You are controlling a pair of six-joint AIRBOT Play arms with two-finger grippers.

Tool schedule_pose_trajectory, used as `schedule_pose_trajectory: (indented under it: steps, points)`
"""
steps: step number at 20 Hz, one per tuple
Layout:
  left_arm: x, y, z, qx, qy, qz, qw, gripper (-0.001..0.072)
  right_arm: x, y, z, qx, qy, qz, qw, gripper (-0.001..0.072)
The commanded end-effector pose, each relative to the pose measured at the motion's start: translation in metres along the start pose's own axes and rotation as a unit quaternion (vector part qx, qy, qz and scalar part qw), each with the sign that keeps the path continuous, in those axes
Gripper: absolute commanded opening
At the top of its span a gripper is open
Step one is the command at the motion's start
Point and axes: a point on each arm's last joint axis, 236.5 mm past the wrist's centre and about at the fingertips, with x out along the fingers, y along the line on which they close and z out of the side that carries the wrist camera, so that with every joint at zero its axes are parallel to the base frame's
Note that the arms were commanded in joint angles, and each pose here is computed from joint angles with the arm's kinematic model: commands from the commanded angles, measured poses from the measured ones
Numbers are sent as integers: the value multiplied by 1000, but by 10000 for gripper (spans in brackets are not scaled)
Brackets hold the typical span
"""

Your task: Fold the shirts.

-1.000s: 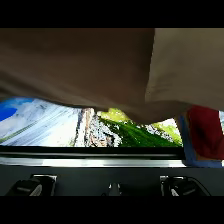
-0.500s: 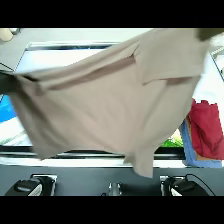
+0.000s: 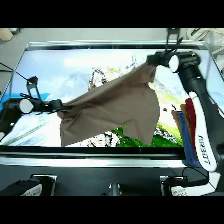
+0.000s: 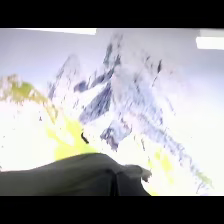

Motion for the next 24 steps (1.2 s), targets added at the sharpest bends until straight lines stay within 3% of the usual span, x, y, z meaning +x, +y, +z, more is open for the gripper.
schedule_pose_trajectory:
  steps: [1, 2, 3, 4, 5, 6, 7, 8, 10, 11, 15, 22, 24]
  points:
    - [32, 1, -15, -27, 31, -3, 999, 33, 36, 17, -68, -11, 107, 33, 994, 37]
    - [31, 3, -14, -30, 31, -2, 999, 59, 36, 14, -69, -14, 109, 30, 993, 119]
    - [26, 6, -12, -27, 39, 4, 999, 204, 30, 7, -64, -24, 106, 27, 994, 322]
    - [19, 12, -11, -17, 52, 10, 998, 488, 20, -6, -57, -50, 101, 21, 993, 427]
    - [7, 22, -13, 6, 79, 20, 997, 653, 7, -28, -52, -83, 102, 7, 991, 425]
    - [-5, 35, -18, 45, 112, 27, 992, 627, -7, -56, -54, -98, 115, -9, 989, 426]
    - [-16, 48, -28, 75, 145, 30, 986, 529, -20, -82, -64, -102, 141, -16, 985, 427]
    - [-26, 63, -44, 77, 181, 35, 980, 490, -34, -105, -87, -103, 189, -11, 976, 427]
    - [-33, 80, -91, 41, 245, 30, 968, 495, -57, -120, -145, -88, 296, 51, 950, 427]
    - [-31, 79, -116, 24, 269, 10, 963, 534, -63, -118, -166, -77, 329, 87, 937, 425]
    - [-14, 61, -199, -22, 337, -64, 939, 536, -71, -104, -217, -52, 390, 176, 902, 420]
    - [15, 43, -192, -72, 287, -93, 951, 521, -53, -81, -219, -38, 371, 209, 904, 416]
    - [22, 36, -184, -66, 264, -94, 958, 483, -49, -78, -228, -30, 379, 217, 899, 435]
